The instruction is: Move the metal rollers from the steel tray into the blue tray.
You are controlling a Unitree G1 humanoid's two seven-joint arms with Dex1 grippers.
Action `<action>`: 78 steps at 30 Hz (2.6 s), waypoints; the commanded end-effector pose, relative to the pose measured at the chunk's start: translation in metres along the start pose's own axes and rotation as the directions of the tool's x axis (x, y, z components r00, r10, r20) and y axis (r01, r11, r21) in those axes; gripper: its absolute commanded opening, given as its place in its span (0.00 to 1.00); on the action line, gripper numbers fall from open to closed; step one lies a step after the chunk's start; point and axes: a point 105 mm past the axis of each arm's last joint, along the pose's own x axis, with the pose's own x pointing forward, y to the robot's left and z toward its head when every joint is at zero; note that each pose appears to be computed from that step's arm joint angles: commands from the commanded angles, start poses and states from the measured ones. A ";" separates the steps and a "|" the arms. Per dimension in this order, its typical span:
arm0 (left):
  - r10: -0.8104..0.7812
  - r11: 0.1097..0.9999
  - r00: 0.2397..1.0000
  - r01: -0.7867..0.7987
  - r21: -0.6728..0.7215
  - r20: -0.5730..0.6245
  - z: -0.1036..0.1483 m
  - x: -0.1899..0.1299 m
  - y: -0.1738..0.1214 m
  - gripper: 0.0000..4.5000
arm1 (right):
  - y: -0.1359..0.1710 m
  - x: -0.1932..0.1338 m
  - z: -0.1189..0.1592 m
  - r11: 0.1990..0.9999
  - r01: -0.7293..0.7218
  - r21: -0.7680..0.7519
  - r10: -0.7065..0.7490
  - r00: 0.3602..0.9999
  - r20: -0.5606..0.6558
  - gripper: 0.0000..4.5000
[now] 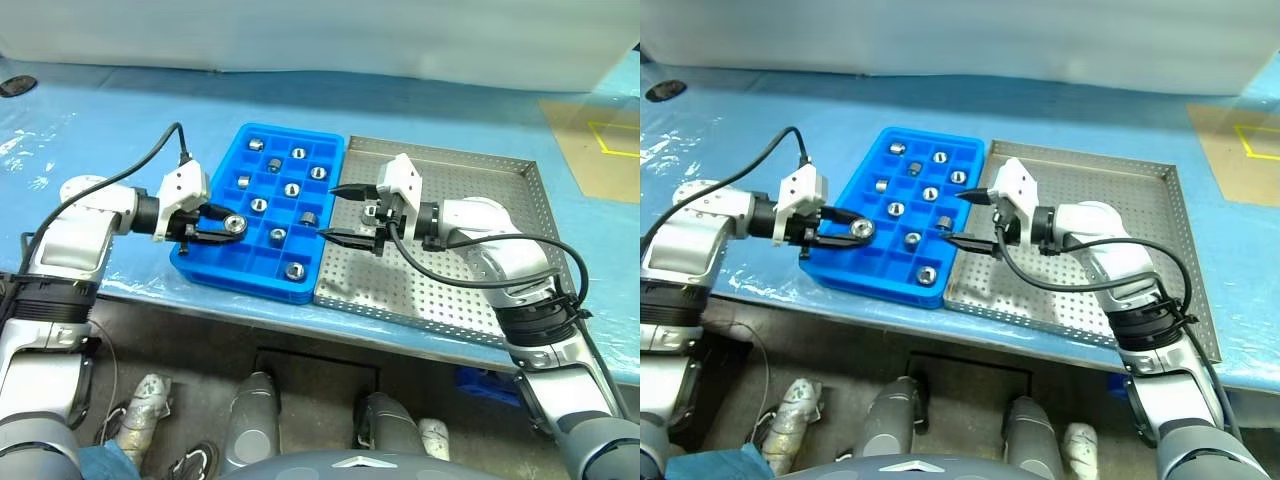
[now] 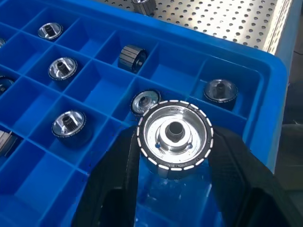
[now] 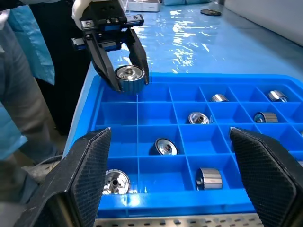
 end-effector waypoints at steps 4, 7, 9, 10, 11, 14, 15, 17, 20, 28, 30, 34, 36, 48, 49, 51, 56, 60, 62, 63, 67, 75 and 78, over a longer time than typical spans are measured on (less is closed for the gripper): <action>0.101 0.995 0.994 -0.102 -0.016 -0.043 -0.010 -0.018 0.007 0.39 | 0.004 0.015 0.010 0.998 -0.042 -0.040 0.043 0.998 0.036 0.91; 0.094 0.995 0.995 -0.096 -0.039 -0.037 -0.013 -0.017 0.005 0.39 | 0.004 0.019 0.012 0.998 -0.046 -0.047 0.048 0.998 0.043 0.91; 0.101 0.993 0.994 -0.103 -0.055 -0.040 -0.018 -0.014 0.006 0.39 | 0.003 0.020 0.013 0.998 -0.045 -0.052 0.047 0.998 0.043 0.91; 0.104 0.992 0.993 -0.107 -0.061 -0.048 -0.021 -0.013 0.006 0.39 | 0.003 0.020 0.013 0.998 -0.044 -0.054 0.047 0.998 0.042 0.91; 0.099 0.993 0.994 -0.102 -0.066 -0.052 -0.023 -0.011 0.006 0.39 | 0.003 0.019 0.013 0.998 -0.044 -0.055 0.046 0.998 0.040 0.91; 0.070 0.994 0.997 -0.073 -0.081 -0.043 -0.025 -0.006 0.000 0.39 | 0.003 0.017 0.012 0.997 -0.042 -0.059 0.044 0.999 0.032 0.91; 0.064 0.994 0.997 -0.067 -0.084 -0.042 -0.025 -0.005 -0.001 0.39 | 0.003 0.017 0.012 0.997 -0.041 -0.058 0.043 0.999 0.030 0.91; 0.057 0.994 0.997 -0.060 -0.088 -0.044 -0.027 -0.004 -0.002 0.39 | 0.003 0.015 0.011 0.998 -0.037 -0.057 0.038 0.999 0.026 0.91; 0.040 0.994 0.998 -0.045 -0.099 -0.050 -0.030 -0.002 -0.004 0.39 | 0.002 0.013 0.009 0.998 -0.029 -0.054 0.030 0.999 0.021 0.91; 0.013 0.995 0.995 -0.024 -0.097 -0.104 -0.045 0.003 -0.008 0.39 | 0.001 0.012 0.008 0.998 -0.015 -0.054 0.016 1.000 0.020 0.91; 0.015 0.995 0.993 -0.027 -0.095 -0.117 -0.049 0.004 -0.008 0.39 | 0.001 0.012 0.007 0.998 -0.012 -0.054 0.013 1.000 0.019 0.91; 0.011 0.996 0.992 -0.022 -0.086 -0.129 -0.052 0.005 -0.009 0.55 | 0.000 0.011 0.007 0.998 -0.008 -0.056 0.009 1.000 0.017 0.91; 0.010 0.997 0.992 -0.020 -0.080 -0.129 -0.052 0.005 -0.009 0.68 | 0.000 0.011 0.007 0.998 -0.006 -0.057 0.007 1.000 0.016 0.91; 0.100 0.987 0.994 -0.105 0.120 0.052 0.020 0.038 0.038 0.89 | -0.004 0.006 0.008 0.997 0.017 -0.073 -0.016 1.000 0.008 0.91; 0.099 0.984 0.993 -0.107 0.142 0.062 0.026 0.046 0.043 0.89 | -0.005 0.005 0.009 0.997 0.025 -0.075 -0.025 1.000 0.008 0.91; 0.084 0.977 0.995 -0.091 0.194 0.047 0.034 0.062 0.050 0.89 | -0.008 0.001 0.010 0.996 0.049 -0.079 -0.048 0.999 0.008 0.91; 0.079 0.976 0.993 -0.095 0.198 0.086 0.059 0.100 0.064 0.89 | -0.015 -0.011 0.008 0.989 0.123 -0.081 -0.124 0.992 -0.003 0.91; 0.133 0.973 0.988 -0.146 0.180 0.083 0.070 0.127 0.069 0.89 | -0.013 -0.019 0.007 0.981 0.176 -0.078 -0.176 0.984 -0.003 0.91; 0.161 0.968 0.985 -0.171 0.185 0.068 0.073 0.135 0.071 0.89 | -0.012 -0.023 0.006 0.976 0.204 -0.078 -0.206 0.979 -0.009 0.91; 0.176 0.966 0.982 -0.185 0.182 0.066 0.075 0.138 0.072 0.89 | -0.012 -0.025 0.005 0.974 0.215 -0.076 -0.216 0.976 -0.013 0.91; 0.191 0.964 0.979 -0.201 0.172 0.072 0.083 0.159 0.065 0.89 | -0.005 -0.038 -0.002 0.963 0.262 -0.060 -0.265 0.963 -0.044 0.91; 0.204 0.960 0.978 -0.209 0.187 0.045 0.091 0.190 0.051 0.89 | -0.002 -0.056 -0.008 0.933 0.358 -0.043 -0.361 0.930 -0.075 0.91; 0.238 0.955 0.971 -0.240 0.173 0.031 0.092 0.197 0.050 0.89 | -0.001 -0.059 -0.011 0.923 0.382 -0.040 -0.384 0.920 -0.084 0.91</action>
